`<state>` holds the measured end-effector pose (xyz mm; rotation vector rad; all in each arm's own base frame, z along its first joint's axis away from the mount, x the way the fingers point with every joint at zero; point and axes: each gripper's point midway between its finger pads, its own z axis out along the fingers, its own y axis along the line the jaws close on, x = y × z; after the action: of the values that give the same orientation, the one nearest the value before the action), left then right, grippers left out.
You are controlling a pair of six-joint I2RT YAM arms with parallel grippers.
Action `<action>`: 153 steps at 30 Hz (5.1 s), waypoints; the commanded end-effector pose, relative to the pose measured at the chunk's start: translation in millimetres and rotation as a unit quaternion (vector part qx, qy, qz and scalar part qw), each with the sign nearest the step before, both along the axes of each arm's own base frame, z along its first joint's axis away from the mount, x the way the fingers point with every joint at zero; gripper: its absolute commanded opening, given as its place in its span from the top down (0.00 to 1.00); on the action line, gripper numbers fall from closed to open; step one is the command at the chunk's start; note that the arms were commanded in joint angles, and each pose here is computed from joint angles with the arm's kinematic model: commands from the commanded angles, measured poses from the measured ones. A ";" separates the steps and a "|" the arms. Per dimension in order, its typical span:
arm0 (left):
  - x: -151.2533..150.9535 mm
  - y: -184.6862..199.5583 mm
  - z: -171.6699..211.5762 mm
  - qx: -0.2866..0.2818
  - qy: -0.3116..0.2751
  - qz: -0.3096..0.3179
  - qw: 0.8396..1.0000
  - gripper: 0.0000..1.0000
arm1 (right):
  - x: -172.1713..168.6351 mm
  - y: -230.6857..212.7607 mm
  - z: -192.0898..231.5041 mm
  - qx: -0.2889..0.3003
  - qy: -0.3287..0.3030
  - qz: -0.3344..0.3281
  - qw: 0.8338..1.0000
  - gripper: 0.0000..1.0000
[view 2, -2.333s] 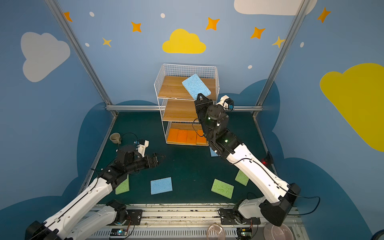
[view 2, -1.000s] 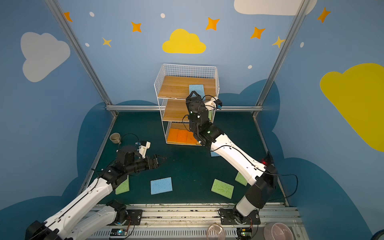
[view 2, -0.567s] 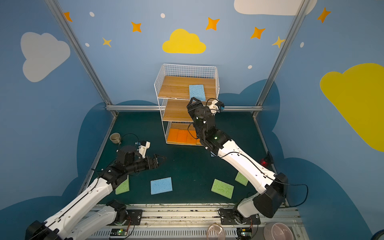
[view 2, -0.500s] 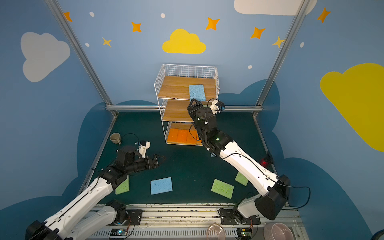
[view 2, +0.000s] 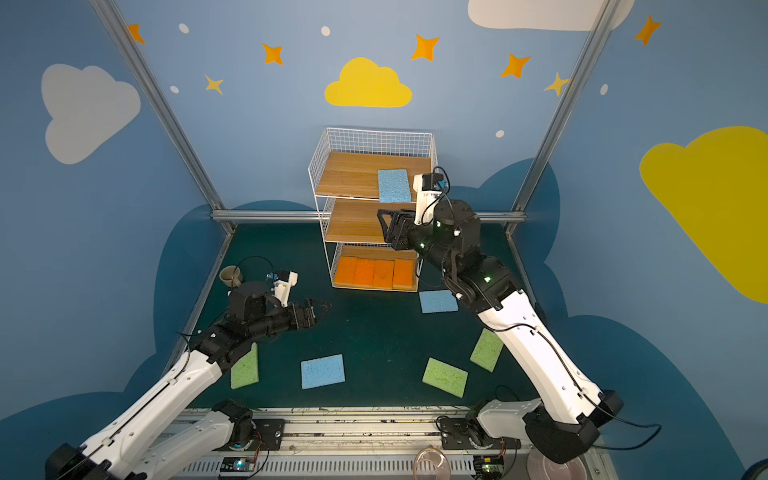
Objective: Place and organize the cleaning sponges onto the shelf
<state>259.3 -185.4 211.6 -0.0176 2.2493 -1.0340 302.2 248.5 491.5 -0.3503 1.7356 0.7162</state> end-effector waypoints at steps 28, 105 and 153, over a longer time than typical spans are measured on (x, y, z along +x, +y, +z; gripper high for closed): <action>10.6 0.7 -10.8 0.022 -0.002 0.006 1.000 0.01 | 65.7 17.4 -28.6 -0.451 -0.311 0.043 0.835 0.56; 3.6 -2.2 -23.0 0.015 0.008 0.002 1.000 0.01 | 131.9 -37.6 -8.1 -0.560 -0.308 -0.146 0.755 1.00; -8.3 8.9 -51.5 0.054 0.040 0.016 0.998 0.01 | 53.4 -48.4 -21.3 -0.395 -0.213 -0.010 0.893 0.18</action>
<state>258.6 -185.0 176.3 -0.0397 2.3110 -0.9746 385.5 202.5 436.8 -1.0478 1.5410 -0.2926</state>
